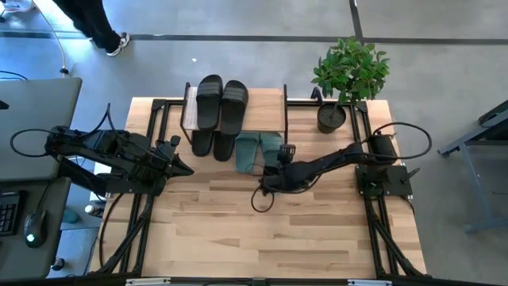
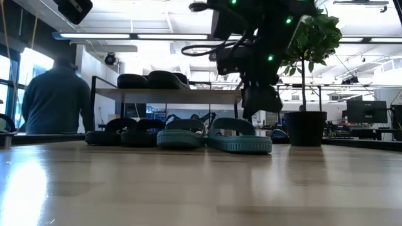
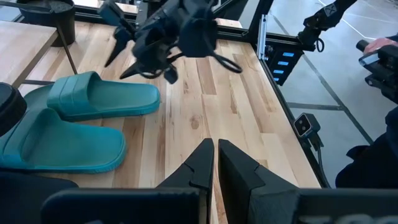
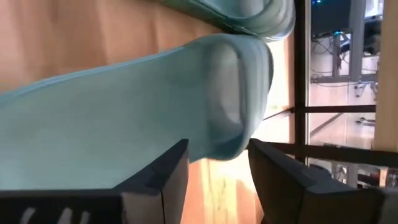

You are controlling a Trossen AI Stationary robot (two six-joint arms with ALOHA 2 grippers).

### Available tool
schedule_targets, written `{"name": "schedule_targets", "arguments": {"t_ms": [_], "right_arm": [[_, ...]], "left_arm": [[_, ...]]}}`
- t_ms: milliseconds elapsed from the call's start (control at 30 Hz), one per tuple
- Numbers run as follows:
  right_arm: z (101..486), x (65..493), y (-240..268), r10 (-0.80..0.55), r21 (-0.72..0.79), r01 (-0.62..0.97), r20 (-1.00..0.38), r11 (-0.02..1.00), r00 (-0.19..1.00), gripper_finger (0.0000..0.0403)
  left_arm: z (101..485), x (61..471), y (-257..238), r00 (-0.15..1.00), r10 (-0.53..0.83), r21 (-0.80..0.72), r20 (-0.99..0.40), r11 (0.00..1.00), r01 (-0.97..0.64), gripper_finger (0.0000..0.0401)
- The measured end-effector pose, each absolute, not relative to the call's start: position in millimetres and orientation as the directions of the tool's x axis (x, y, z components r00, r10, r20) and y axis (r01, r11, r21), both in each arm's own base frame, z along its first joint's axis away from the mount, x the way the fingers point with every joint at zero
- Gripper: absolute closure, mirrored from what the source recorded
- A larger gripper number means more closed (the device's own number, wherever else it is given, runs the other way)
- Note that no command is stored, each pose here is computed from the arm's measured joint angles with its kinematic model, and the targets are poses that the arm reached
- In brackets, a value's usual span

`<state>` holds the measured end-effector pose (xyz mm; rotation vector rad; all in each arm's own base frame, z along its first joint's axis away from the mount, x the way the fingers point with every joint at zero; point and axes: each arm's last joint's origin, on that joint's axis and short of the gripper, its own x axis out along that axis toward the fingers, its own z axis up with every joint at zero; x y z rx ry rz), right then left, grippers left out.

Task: Pick and place slides into the shelf
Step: Put the blue slide under the shelf

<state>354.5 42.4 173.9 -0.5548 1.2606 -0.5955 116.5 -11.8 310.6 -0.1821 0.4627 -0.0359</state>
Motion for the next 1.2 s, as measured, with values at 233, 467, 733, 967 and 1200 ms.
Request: {"name": "schedule_targets", "arguments": {"t_ms": [233, 467, 733, 967, 1200], "right_arm": [[191.8, 341.8, 53.5, -0.655, -0.636, 0.156, -0.727, 0.756, 0.208, 0.0265], [232.2, 325.8, 50.2, -0.476, -0.414, 0.252, -0.834, 0.875, 0.279, 0.0274], [272.5, 283.8, 48.3, -0.195, -0.096, 0.273, -0.911, 0.957, 0.364, 0.0390], [256.0, 247.7, 62.6, 0.017, 0.249, 0.364, -0.845, 0.898, 0.535, 0.0401], [204.0, 249.5, 85.2, -0.050, 0.320, 0.446, -0.764, 0.836, 0.643, 0.0403]], "left_arm": [[310.6, 116.5, -11.8, 0.894, -0.076, -0.183, -0.441, 0.983, -0.007, 0.0389], [310.6, 116.4, -11.8, 0.895, -0.076, -0.183, -0.440, 0.983, -0.007, 0.0389], [310.6, 116.5, -11.7, 0.895, -0.076, -0.183, -0.440, 0.983, -0.007, 0.0389], [310.6, 116.5, -11.7, 0.895, -0.076, -0.183, -0.441, 0.983, -0.007, 0.0389], [310.6, 116.5, -11.7, 0.895, -0.076, -0.183, -0.441, 0.983, -0.007, 0.0389]]}}
